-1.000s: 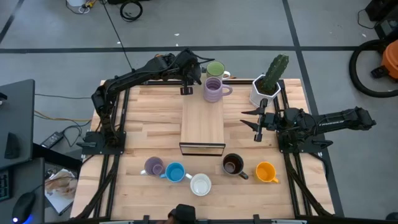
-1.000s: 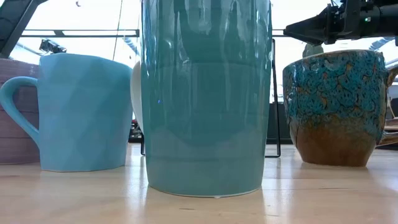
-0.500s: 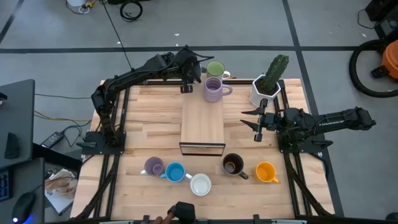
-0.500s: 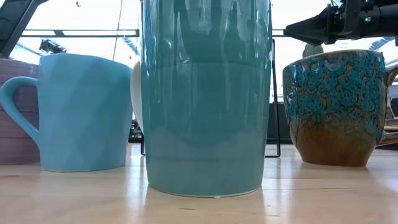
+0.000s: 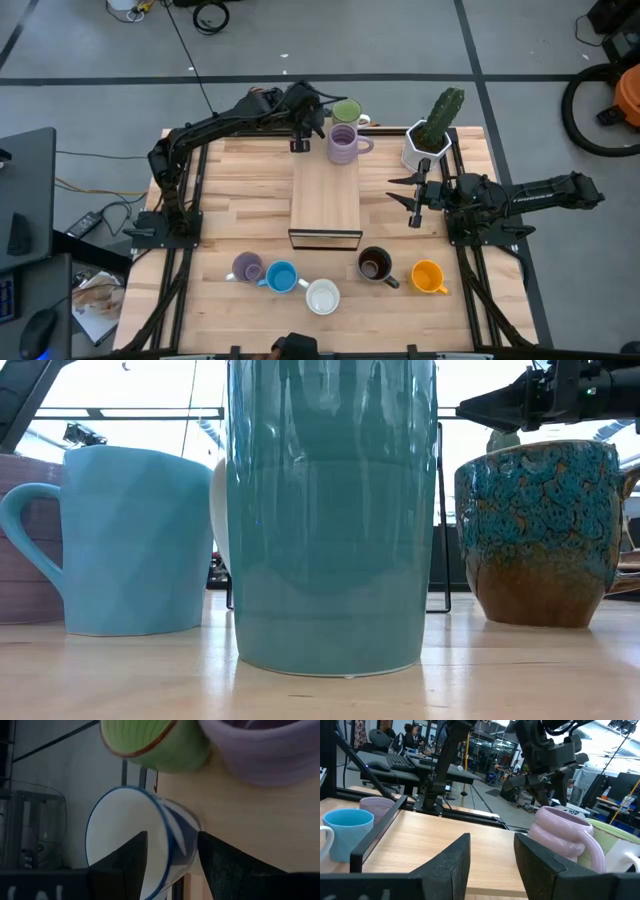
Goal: Place coffee mugs
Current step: Put the purple mug on the shelf
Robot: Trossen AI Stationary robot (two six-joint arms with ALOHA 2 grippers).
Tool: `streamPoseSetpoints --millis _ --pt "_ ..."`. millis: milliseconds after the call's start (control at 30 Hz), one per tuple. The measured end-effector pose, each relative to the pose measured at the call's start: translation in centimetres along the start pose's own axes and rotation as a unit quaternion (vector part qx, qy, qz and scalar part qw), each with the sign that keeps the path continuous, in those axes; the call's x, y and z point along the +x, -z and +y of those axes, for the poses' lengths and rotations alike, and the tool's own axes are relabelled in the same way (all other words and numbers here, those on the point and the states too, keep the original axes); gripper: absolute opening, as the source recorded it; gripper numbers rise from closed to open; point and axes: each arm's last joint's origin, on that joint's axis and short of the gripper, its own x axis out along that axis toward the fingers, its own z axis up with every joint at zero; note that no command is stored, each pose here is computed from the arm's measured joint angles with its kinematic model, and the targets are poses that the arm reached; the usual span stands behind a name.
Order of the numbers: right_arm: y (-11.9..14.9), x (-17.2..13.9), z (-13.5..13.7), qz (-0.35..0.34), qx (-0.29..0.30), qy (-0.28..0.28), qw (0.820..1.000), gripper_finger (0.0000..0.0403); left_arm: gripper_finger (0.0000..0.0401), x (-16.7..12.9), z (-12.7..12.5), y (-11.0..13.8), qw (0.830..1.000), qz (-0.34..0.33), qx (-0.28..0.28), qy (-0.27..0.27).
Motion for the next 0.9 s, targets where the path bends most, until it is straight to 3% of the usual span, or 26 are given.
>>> streamPoseSetpoints --millis 300,567,700,800,900 --pt "0.0 0.0 0.0 0.0 0.0 0.0 1.0 0.0158 0.0181 -0.6 -0.5 -0.5 1.0 0.004 0.013 -0.017" --pt "0.0 0.0 0.0 0.003 -0.001 -0.001 1.0 0.0158 0.0181 -5.5 -0.4 -1.4 0.998 -0.059 0.011 -0.028" --pt "0.1 0.0 0.0 0.004 -0.001 -0.001 1.0 0.0158 0.0173 -9.0 -2.8 -1.7 0.986 -0.126 -0.005 0.107" --pt "0.1 0.0 0.0 0.004 -0.002 -0.001 1.0 0.0158 0.0162 -11.1 -5.1 -2.1 0.958 -0.156 -0.044 0.237" --pt "0.1 0.0 0.0 0.004 -0.002 -0.001 1.0 0.0158 0.0155 -12.7 -7.4 -2.3 0.928 -0.134 -0.095 0.336"
